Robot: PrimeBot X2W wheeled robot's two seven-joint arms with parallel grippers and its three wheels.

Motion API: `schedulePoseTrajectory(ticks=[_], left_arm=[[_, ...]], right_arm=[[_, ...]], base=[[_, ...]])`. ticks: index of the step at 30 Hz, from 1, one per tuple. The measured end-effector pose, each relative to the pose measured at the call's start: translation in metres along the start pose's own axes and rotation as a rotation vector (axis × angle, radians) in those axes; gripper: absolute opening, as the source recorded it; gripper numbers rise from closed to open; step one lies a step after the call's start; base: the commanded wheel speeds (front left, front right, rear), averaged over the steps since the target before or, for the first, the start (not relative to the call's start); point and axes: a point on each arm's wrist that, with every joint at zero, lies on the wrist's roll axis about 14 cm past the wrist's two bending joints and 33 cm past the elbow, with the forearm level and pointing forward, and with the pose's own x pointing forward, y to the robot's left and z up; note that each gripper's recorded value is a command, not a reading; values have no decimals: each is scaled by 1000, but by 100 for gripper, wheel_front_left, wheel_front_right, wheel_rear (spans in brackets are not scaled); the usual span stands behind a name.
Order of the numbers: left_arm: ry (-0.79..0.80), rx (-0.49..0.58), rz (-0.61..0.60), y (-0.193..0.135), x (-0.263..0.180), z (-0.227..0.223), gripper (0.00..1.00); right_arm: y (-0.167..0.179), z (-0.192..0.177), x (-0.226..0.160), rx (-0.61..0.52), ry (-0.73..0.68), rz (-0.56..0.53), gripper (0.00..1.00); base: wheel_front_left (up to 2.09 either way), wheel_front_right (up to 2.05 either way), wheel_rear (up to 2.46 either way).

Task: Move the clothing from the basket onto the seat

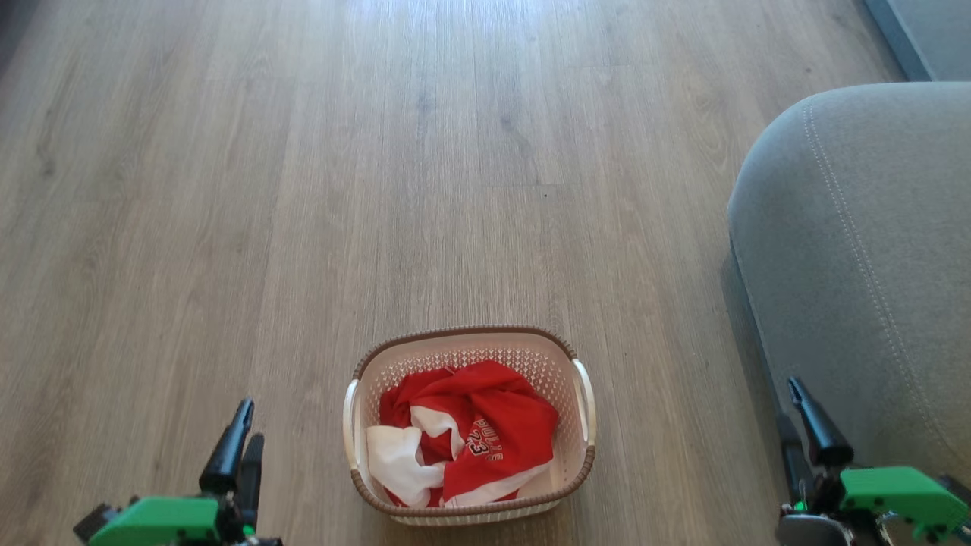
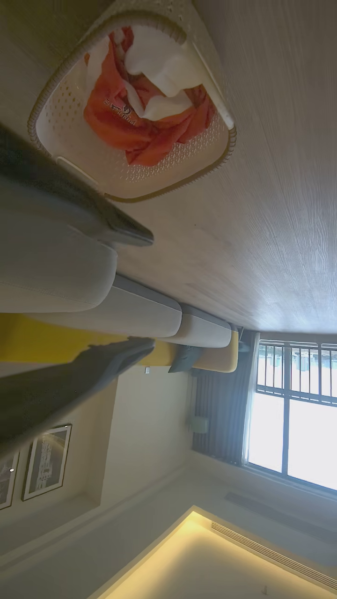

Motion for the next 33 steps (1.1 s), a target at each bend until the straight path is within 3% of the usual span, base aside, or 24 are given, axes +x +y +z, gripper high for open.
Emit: schedulePoseTrajectory(ticks=[16, 33], left_arm=[[-25, 46, -20, -10, 8, 2, 100], [-51, 249, -45, -24, 19, 6, 100]], right_arm=[[13, -9, 10, -57, 13, 28, 100], [31, -15, 26, -265, 28, 65, 100]], base=[[0, 0, 0], [0, 0, 0]])
